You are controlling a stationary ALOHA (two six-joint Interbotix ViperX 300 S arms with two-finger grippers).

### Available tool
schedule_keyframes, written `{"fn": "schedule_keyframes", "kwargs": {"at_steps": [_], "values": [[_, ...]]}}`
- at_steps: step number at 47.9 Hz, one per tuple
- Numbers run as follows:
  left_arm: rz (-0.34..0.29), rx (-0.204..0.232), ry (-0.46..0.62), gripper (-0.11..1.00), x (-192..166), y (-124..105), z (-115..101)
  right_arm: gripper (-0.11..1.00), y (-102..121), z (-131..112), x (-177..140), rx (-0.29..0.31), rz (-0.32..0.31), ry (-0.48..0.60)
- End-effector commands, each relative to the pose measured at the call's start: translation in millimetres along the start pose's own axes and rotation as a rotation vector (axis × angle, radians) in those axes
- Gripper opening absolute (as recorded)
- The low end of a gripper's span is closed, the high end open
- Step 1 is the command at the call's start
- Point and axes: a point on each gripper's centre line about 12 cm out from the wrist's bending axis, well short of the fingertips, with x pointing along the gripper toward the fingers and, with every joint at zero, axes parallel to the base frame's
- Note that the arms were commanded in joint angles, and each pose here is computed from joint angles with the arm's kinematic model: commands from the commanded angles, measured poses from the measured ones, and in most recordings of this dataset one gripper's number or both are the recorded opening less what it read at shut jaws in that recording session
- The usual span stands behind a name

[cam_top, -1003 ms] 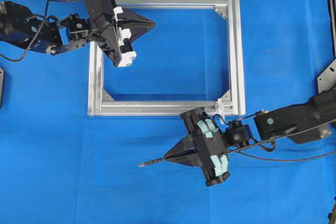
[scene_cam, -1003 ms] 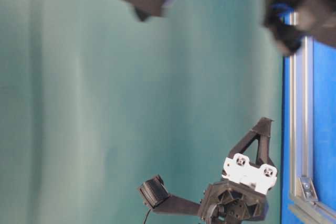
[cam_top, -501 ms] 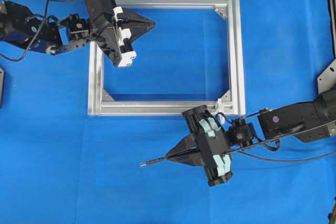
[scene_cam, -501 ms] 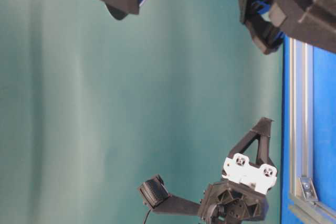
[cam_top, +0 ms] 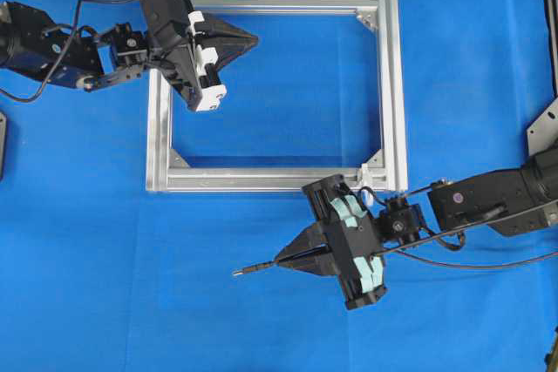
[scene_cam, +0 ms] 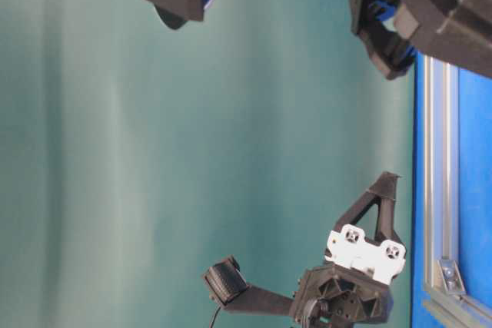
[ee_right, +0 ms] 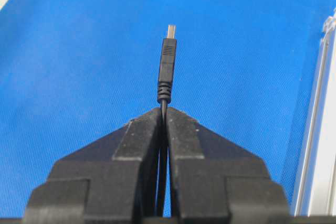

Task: Insert the wire through the string loop located on the right side.
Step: 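Close the right gripper on the cable just behind the USB plug, then carry the cable right and toward the white zip-tie loop on the frame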

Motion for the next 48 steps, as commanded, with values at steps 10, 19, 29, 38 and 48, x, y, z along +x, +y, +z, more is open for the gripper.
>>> {"fn": "schedule_keyframes", "kwargs": {"at_steps": [10,19,29,38,48], "values": [[-0.004,-0.001,-0.043,0.00,-2.3,-1.0,14.7,-0.04,2.1,17.7,-3.5,-0.002,0.006,-0.049],[-0.006,0.000,-0.044,0.00,-2.5,-1.8,15.2,-0.04,2.1,17.1,-3.6,-0.002,0.006,-0.047],[-0.006,0.000,-0.044,0.00,-2.5,-1.8,15.2,-0.04,2.0,17.3,-3.6,-0.001,0.005,-0.049],[-0.006,0.000,-0.043,0.00,-2.3,-1.7,14.7,-0.04,2.0,17.4,-3.6,-0.001,0.006,-0.050],[-0.006,0.000,-0.044,0.00,-2.5,-1.8,15.2,-0.04,2.7,12.8,-8.2,0.008,0.006,-0.040]]}}
